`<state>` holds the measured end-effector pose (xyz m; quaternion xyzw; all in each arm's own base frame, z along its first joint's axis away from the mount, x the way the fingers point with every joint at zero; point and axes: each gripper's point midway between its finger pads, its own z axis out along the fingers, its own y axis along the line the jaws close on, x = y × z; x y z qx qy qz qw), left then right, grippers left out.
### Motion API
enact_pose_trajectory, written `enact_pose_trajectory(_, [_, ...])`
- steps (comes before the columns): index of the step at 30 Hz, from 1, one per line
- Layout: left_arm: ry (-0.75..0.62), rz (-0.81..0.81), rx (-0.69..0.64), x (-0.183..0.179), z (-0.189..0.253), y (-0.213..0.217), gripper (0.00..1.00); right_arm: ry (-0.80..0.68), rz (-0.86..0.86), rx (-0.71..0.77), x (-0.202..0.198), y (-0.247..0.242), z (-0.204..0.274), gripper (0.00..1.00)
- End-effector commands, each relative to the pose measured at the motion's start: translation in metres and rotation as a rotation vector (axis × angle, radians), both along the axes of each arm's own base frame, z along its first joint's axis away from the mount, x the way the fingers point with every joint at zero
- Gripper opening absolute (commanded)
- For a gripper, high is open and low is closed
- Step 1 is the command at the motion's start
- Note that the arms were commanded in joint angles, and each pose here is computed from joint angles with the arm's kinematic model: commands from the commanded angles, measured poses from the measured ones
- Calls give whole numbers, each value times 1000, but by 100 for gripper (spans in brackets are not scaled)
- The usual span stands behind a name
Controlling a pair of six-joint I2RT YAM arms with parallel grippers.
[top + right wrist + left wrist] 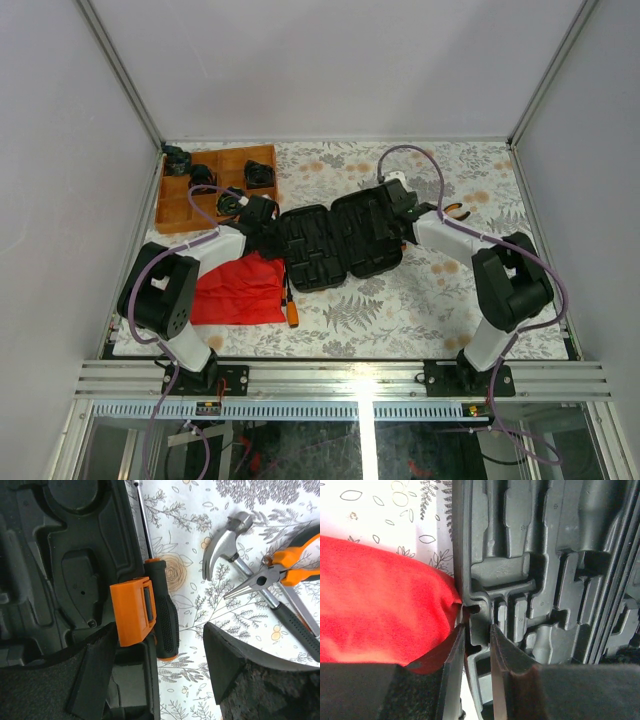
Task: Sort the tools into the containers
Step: Open the storage box at the center of the board.
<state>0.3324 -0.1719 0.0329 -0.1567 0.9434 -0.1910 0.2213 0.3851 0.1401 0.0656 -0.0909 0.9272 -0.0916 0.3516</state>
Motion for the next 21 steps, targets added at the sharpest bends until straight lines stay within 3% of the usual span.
enact_pose_trajectory(1, [85,8,103,-24,-16,25,0,-82,-120,24,7,-44,28,73])
enact_pose_trajectory(11, [89,13,114,-26,-17,28,0,-5,116,315,-9,17,18,85])
enact_pose_trajectory(17, [88,8,109,-25,-16,27,0,-16,117,381,-5,23,25,87])
enact_pose_trajectory(21, [88,8,109,-25,-16,27,0,-17,66,337,-1,12,21,86])
